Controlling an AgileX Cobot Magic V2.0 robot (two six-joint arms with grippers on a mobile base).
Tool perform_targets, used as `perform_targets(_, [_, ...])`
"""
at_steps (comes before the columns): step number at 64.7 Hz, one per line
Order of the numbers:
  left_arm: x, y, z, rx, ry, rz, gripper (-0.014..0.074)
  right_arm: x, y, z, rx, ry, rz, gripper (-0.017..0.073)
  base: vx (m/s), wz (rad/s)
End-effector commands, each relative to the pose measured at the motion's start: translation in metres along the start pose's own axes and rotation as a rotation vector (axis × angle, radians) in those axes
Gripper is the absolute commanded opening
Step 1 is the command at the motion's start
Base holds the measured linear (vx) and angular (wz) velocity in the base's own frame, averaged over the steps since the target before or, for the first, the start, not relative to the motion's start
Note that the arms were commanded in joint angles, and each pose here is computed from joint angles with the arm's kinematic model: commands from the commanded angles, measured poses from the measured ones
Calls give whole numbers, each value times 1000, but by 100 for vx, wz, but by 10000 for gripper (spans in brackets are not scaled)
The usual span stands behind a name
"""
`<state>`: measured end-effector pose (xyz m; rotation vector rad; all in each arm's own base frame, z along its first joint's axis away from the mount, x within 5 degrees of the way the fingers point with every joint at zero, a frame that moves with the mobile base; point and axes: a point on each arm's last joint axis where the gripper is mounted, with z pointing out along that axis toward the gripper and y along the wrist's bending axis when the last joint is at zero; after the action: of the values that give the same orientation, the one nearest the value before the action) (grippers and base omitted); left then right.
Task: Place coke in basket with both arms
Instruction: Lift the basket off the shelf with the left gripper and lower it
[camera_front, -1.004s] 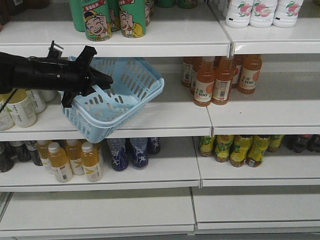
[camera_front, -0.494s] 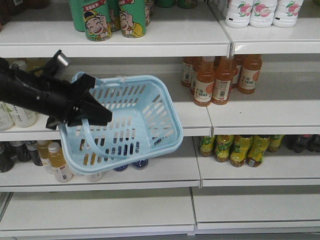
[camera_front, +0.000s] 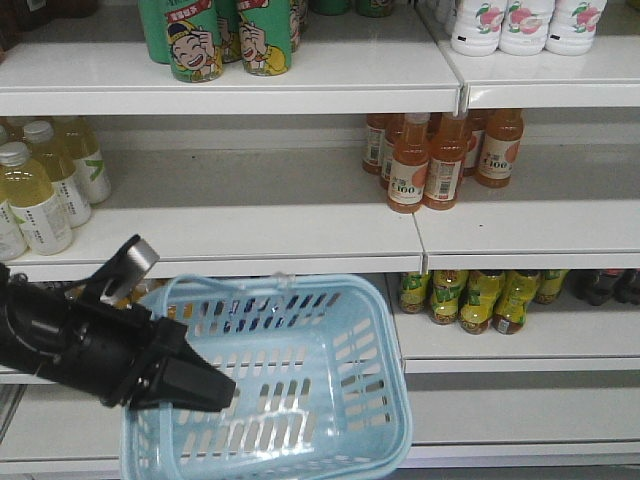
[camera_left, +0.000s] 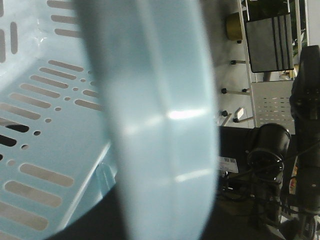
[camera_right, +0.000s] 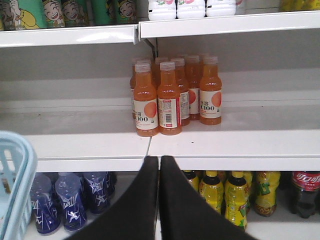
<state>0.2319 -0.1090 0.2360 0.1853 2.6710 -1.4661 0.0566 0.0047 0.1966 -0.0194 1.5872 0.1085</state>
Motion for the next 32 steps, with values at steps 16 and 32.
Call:
perform_targets(16, [25,-3,6,193,-30,14,-8,-4,0,-1,2,-79,-6,-9,0,0])
perform_targets(32, [22,-5,6,212,-56,-1,-8,-4,0,-1,2,-79,-6,-9,0,0])
